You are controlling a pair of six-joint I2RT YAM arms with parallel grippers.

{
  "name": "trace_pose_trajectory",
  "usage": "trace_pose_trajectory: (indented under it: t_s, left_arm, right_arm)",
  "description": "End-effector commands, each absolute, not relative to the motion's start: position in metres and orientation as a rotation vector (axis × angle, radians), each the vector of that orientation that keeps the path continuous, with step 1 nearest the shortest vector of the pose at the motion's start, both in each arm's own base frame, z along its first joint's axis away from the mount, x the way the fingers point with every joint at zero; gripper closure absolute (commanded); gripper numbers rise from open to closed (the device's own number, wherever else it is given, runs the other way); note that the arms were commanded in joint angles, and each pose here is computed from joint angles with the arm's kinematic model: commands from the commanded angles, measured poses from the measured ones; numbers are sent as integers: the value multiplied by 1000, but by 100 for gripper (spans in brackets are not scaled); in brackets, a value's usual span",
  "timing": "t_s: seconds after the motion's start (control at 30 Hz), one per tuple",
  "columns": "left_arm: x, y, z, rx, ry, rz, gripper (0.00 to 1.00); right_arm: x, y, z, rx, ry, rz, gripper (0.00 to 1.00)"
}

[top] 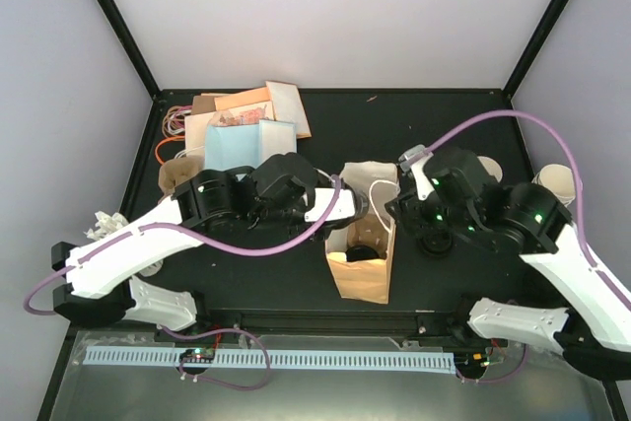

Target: Pack the takeout coffee

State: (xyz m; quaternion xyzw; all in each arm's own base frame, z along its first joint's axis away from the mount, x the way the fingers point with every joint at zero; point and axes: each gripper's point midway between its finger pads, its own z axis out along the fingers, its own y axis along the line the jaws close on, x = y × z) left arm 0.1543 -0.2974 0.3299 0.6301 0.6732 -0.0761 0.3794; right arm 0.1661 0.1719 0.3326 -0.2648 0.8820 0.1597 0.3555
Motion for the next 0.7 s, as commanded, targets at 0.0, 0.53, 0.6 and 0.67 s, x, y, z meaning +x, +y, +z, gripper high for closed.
trace_pose_trajectory:
  t_s: [0.0,0.53,0.6,0.67]
  left_arm:
    - [167,-309,355,1535,1663,-175,36]
    - [192,-329,360,1516,1663,-149,36]
    - [193,-329,359,1515,1669,-146,36]
    - [194,-328,360,1511,1671,-146,36]
  right_arm:
    - [159,158,319,-485,2469,394,36]
    - [135,158,315,-344,2528,500,25]
    - [132,164,316,-361,2516,502,22]
    - [131,170,306,-389,2542,451,20]
